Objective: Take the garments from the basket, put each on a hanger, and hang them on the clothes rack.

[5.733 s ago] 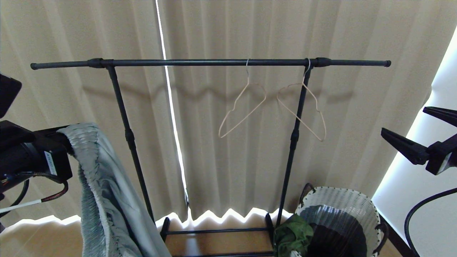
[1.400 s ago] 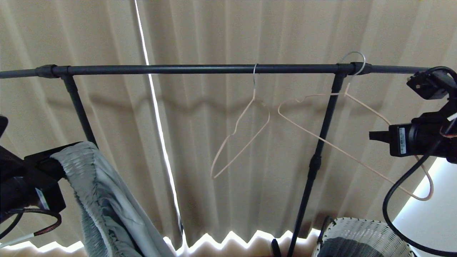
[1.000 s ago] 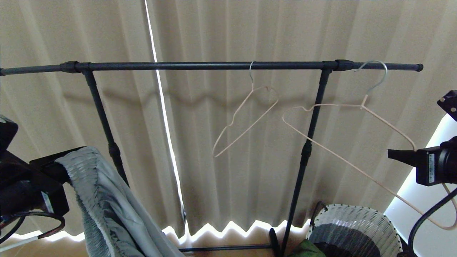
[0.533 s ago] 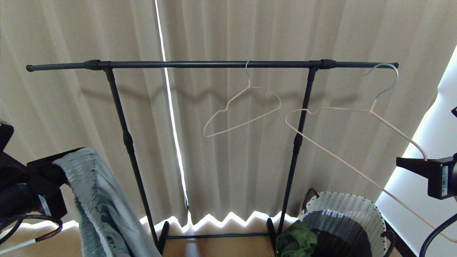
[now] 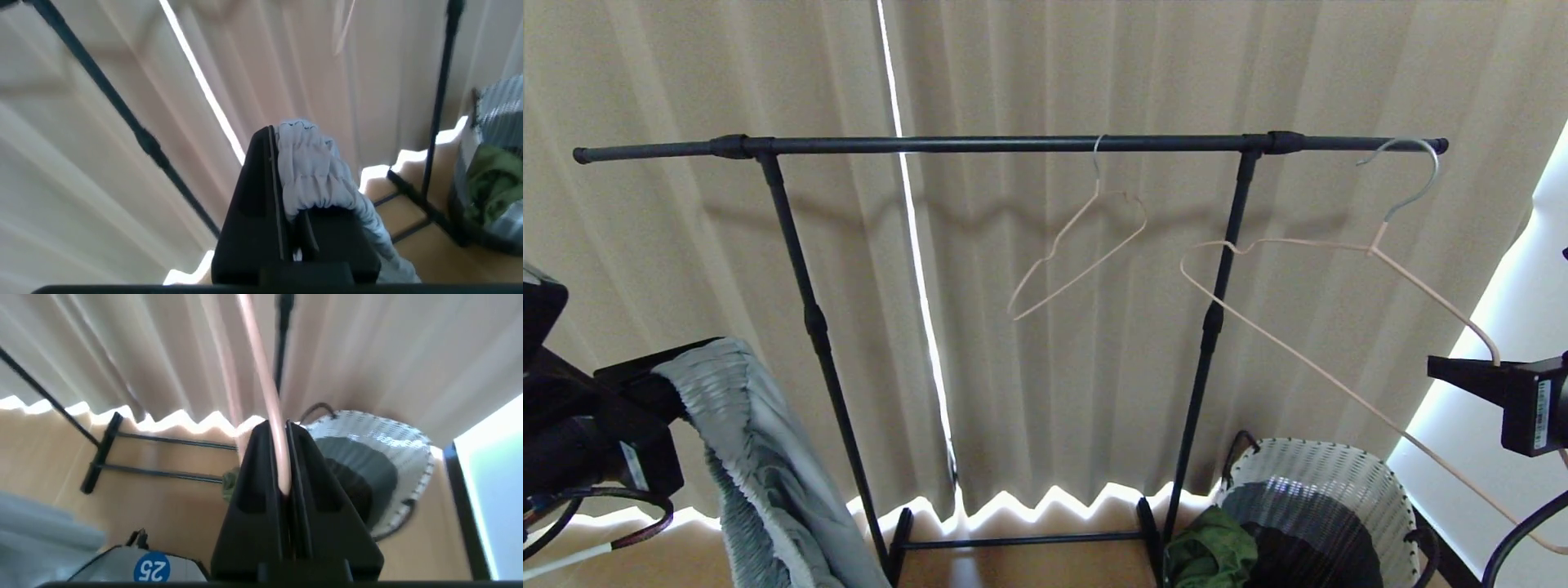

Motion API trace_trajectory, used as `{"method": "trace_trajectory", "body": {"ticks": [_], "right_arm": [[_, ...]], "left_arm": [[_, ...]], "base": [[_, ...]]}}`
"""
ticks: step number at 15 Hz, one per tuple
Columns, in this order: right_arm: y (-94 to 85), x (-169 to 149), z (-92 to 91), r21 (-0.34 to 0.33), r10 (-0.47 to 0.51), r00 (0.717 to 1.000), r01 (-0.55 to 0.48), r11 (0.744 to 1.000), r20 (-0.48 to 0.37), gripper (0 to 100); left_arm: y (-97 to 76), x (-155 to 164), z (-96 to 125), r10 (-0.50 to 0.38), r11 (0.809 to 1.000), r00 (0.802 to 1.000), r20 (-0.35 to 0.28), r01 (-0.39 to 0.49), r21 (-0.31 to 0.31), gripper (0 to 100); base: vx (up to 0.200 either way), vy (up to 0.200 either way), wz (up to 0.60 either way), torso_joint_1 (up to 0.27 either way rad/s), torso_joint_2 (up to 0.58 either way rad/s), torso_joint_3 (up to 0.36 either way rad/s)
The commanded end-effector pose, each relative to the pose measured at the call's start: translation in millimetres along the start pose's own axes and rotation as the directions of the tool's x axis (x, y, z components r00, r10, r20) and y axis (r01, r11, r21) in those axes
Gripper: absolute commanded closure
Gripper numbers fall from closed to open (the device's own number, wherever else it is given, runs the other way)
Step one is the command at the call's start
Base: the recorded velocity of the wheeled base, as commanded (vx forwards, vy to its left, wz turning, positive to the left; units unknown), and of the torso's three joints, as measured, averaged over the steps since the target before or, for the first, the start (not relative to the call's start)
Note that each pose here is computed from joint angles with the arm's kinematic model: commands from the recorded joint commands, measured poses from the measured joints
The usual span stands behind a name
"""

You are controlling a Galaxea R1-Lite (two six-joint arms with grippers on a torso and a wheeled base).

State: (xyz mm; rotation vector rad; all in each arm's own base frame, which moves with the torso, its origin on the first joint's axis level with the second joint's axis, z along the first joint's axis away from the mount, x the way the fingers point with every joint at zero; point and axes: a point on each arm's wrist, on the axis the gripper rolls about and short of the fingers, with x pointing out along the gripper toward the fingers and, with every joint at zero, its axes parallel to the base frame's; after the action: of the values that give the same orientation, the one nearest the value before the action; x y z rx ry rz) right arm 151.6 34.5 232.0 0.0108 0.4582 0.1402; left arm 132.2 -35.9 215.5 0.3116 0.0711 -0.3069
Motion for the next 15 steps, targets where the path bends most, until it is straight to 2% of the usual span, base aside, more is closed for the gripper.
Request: {"method": "trace_trajectory", "body": {"ticks": [1,4,7,8,9,11,15], "right_arm": [[2.7,1,-2.0,-0.009,0.016,1.000,-0.016,1.000,-0.004,100],[5.9,1,-1.4,-0.016,0.034,0.999,-0.034,0.999,0.001,100],[10.1,0,-1.8,-0.028,0.059,0.998,-0.059,0.998,-0.001,100],[14.1,0,-0.4,-0.037,0.084,0.996,-0.084,0.996,0.013,100],[16.5,0,0.3,-0.044,0.099,0.995,-0.098,0.994,0.020,100],[28.6,-2,2.5,-0.071,0.170,0.984,-0.167,0.983,0.045,100],[46.3,-5,-1.3,-0.088,0.273,0.962,-0.270,0.959,0.025,100]], "left_arm": [[0.1,0,0,0.000,1.000,1.000,-0.001,0.000,0.000,100],[-0.5,0,-2,-0.002,1.000,1.000,-0.006,0.002,0.000,100],[-3.9,0,-10,-0.016,1.000,0.999,-0.034,0.017,0.011,100],[-4.9,2,-13,-0.023,0.998,0.998,-0.051,0.026,0.052,100],[-4.8,4,-14,-0.023,0.998,0.998,-0.059,0.027,0.065,100],[-1.1,15,-6,0.004,0.993,0.998,-0.067,0.004,0.117,100],[3.1,55,15,0.126,0.984,0.986,-0.112,-0.110,0.140,100]], "base": [[0.000,0.200,0.00,0.007,0.00,0.002],[0.000,0.200,0.00,0.004,0.00,0.005],[0.000,0.000,0.00,0.000,0.00,0.000],[0.000,0.000,0.00,0.000,0.00,0.000],[0.000,0.000,0.00,0.000,0.00,0.000],[0.000,0.000,0.00,0.000,0.00,0.000],[0.000,0.000,0.00,0.000,0.00,0.000]]}}
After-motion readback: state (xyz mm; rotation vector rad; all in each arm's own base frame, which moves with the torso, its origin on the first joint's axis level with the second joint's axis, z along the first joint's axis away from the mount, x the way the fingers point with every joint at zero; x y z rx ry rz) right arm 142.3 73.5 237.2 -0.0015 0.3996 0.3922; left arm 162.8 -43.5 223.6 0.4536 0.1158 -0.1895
